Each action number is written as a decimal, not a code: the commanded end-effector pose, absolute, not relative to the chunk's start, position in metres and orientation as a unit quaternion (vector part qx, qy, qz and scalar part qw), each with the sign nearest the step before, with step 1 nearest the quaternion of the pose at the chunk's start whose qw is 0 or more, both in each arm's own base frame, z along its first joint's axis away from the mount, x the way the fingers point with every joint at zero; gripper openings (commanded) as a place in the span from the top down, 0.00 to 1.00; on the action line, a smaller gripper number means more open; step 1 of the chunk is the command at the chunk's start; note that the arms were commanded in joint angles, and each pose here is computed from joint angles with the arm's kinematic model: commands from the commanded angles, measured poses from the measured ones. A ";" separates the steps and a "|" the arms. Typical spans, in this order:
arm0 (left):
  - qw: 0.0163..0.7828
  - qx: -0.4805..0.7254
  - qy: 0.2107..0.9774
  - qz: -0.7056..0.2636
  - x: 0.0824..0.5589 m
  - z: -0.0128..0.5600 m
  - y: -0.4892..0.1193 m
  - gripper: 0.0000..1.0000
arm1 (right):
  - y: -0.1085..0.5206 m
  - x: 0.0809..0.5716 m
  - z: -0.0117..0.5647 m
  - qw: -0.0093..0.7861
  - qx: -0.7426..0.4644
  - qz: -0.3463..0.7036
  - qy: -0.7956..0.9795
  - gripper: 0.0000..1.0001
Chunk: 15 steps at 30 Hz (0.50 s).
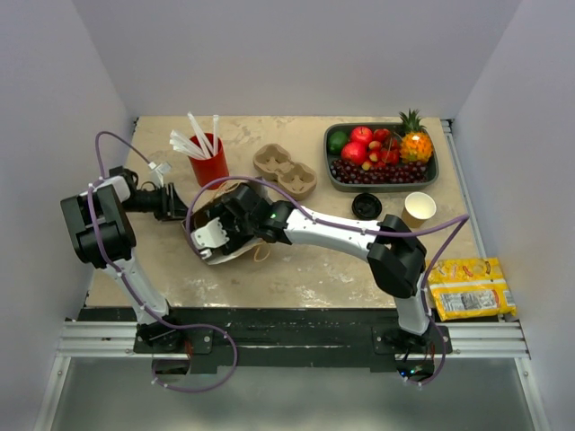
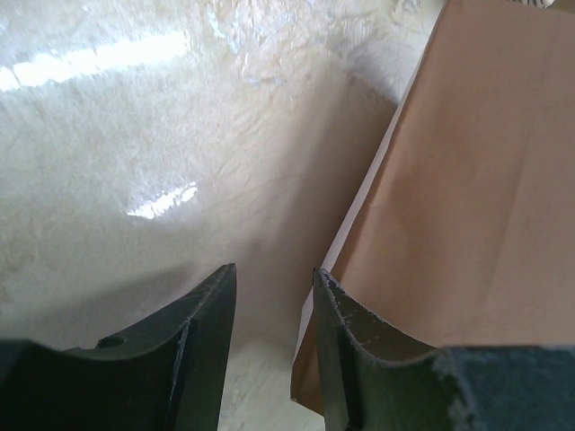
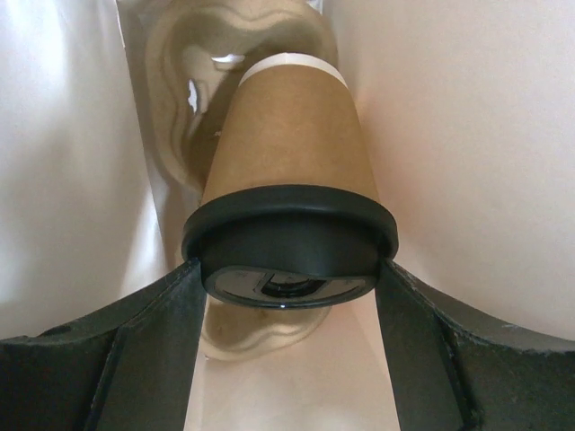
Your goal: Pack the takeout coffee
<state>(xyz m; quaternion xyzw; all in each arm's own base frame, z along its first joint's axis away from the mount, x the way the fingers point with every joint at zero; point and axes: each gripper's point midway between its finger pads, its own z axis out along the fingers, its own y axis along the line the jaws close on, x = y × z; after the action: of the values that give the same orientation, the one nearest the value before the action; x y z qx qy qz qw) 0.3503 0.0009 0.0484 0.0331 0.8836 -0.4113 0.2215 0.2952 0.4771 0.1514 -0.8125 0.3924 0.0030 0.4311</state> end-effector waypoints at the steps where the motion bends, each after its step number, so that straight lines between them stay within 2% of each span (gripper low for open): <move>1: 0.241 0.051 0.871 -0.425 0.344 0.062 -0.008 0.56 | 0.473 0.290 0.179 0.442 -0.820 -0.003 0.365 1.00; 5: 0.237 0.048 0.869 -0.433 0.339 0.061 -0.012 0.56 | 0.481 0.294 0.173 0.446 -0.818 -0.010 0.363 1.00; 6: 0.236 0.046 0.867 -0.436 0.338 0.061 -0.012 0.56 | 0.483 0.293 0.171 0.446 -0.817 -0.007 0.366 0.98; 7: 0.235 0.048 0.867 -0.437 0.338 0.062 -0.012 0.56 | 0.486 0.294 0.167 0.447 -0.815 -0.003 0.369 0.88; 15: 0.232 0.057 0.862 -0.447 0.334 0.067 -0.015 0.56 | 0.496 0.286 0.156 0.453 -0.793 0.052 0.405 0.82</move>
<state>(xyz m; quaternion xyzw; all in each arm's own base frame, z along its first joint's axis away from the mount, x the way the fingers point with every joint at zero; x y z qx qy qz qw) 0.3386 -0.0050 0.0449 0.0400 0.8804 -0.4198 0.2172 0.2865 0.4820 0.1489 -0.8171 0.3852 0.0182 0.4286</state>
